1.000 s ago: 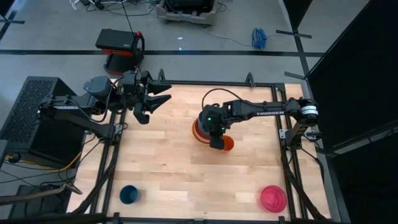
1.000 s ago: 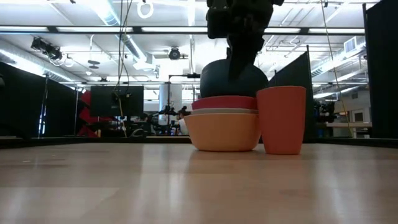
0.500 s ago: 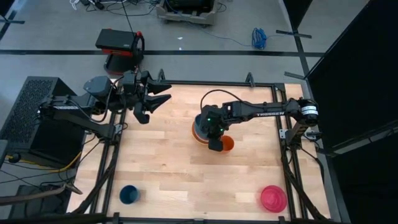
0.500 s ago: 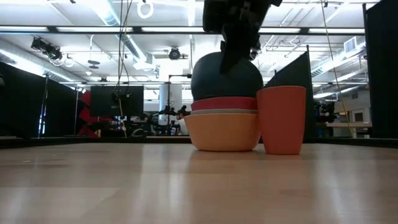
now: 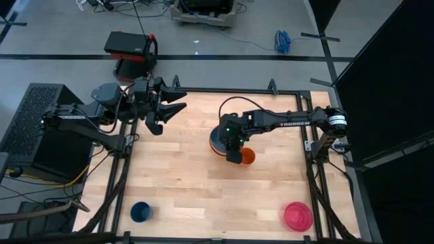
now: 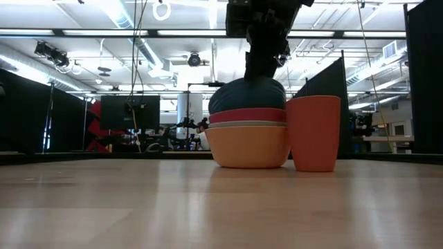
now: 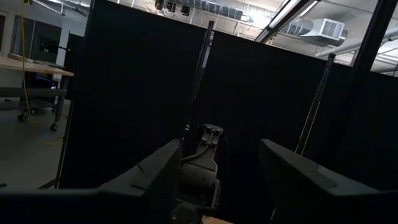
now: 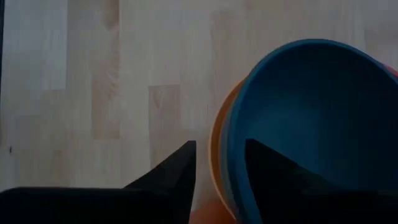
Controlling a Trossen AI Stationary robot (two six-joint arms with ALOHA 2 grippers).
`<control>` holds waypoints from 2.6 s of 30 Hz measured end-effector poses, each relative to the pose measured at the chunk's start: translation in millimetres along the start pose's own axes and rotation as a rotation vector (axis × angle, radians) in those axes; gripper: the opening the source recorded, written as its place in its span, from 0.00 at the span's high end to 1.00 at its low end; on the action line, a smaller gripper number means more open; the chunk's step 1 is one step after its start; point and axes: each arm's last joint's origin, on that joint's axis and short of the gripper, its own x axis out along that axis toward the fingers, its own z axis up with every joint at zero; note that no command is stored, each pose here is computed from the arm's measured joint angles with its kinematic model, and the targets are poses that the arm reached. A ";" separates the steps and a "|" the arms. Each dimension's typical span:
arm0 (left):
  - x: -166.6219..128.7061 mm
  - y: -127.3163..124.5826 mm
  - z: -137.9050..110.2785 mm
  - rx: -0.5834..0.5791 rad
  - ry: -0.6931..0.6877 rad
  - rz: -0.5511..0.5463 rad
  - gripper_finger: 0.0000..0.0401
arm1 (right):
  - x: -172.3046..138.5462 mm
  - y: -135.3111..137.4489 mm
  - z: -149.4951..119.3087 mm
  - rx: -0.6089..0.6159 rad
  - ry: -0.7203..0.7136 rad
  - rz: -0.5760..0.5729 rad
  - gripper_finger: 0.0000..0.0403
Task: Nest bowls inside each other
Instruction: Stack the blue bowl on top of the orange bowl, then stack the red bowl on top of the blue bowl
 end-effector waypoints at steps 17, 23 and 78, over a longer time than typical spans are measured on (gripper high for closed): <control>0.0 0.0 0.0 -0.014 0.000 0.000 0.49 | 2.7 -1.7 -4.1 0.014 0.049 0.003 1.00; 0.0 0.0 -0.1 -0.014 0.001 0.000 0.49 | 9.1 -3.1 -5.6 0.019 0.080 -0.002 0.98; -1.1 3.4 -12.4 -0.017 0.128 0.035 0.49 | -48.1 -48.3 3.9 0.160 0.177 -0.065 0.52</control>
